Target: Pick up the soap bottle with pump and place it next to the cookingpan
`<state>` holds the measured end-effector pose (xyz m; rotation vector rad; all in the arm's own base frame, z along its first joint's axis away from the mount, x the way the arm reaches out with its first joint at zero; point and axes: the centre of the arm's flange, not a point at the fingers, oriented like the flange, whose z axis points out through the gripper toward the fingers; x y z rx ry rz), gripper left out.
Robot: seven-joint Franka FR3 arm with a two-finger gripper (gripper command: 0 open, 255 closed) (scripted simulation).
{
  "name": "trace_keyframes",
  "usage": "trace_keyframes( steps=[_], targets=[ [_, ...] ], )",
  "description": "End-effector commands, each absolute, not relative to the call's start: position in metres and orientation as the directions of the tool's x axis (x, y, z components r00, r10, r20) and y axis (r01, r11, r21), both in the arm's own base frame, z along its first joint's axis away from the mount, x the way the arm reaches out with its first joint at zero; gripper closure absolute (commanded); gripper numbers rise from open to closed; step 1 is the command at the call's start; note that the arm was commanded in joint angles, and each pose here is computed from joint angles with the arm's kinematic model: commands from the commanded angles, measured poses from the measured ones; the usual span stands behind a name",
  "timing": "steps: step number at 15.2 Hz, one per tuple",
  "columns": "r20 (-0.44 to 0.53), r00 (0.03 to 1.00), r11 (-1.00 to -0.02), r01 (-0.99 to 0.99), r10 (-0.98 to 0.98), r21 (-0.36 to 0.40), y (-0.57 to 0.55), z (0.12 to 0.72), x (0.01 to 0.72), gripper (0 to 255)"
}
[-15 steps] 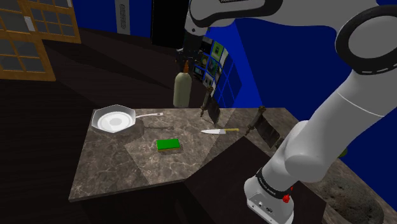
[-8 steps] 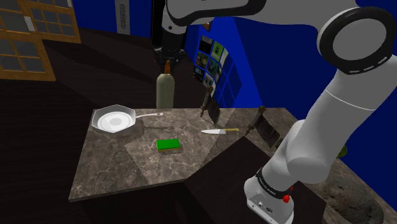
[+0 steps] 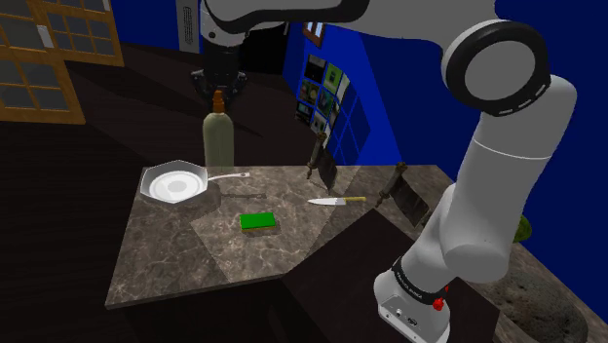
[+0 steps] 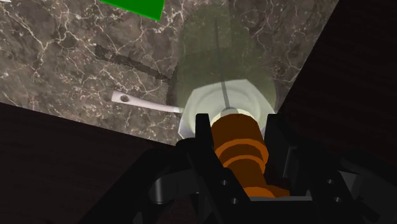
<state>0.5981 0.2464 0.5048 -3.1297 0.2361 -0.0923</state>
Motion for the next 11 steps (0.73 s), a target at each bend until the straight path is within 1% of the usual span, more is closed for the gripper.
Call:
trace_keyframes(
  steps=[1,11],
  targets=[
    [0.059,0.987,-0.989,-0.151,-0.151,-0.007,0.274,0.505,0.601,255],
    [0.059,0.987,-0.989,-0.151,-0.151,-0.007,0.403,0.505,0.632,255]
  ],
)
